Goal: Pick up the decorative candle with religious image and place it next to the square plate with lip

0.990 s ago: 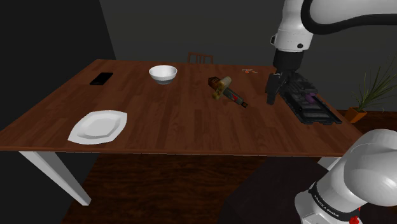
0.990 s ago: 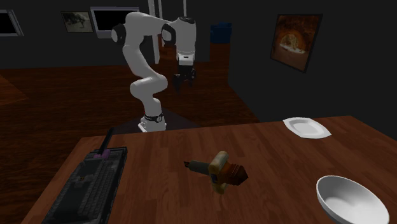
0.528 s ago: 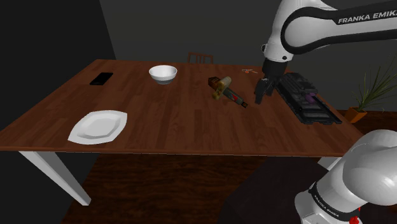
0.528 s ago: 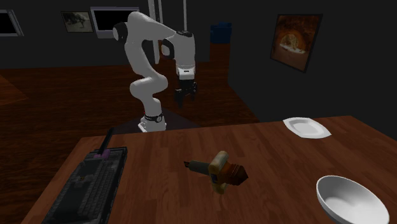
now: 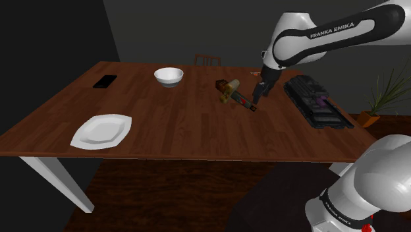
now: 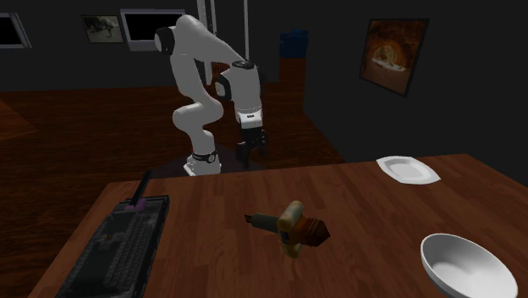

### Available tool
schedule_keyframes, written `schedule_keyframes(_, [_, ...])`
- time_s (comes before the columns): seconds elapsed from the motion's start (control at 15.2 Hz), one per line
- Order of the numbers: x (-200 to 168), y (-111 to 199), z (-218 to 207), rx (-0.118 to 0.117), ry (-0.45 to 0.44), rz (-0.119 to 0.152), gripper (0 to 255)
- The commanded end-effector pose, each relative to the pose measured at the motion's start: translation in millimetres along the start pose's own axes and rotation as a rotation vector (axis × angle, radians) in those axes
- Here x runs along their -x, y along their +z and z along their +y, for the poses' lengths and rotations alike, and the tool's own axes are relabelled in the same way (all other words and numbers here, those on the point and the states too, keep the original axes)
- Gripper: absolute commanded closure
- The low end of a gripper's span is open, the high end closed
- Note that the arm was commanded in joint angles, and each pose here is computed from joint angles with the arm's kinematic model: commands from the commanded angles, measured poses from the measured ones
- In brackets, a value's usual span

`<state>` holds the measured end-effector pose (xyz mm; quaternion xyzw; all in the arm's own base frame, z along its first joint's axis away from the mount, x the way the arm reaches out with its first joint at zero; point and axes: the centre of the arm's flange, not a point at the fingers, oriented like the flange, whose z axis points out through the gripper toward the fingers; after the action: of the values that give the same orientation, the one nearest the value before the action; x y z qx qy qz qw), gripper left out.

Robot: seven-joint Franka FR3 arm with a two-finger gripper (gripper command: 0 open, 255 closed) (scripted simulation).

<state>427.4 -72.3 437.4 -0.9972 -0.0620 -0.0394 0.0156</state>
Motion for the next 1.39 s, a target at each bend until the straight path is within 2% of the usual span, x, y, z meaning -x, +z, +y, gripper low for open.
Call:
schedule_keyframes(0.0, [-15.1,14.5,12.1,0.004,-0.011,0.031,0])
schedule_keyframes(0.99, [-134.7,92.1,109.8,0.016,-0.087,0.238,0])
schedule_keyframes(1.32, [-140.9,117.7,110.0,0.016,-0.087,0.238,0])
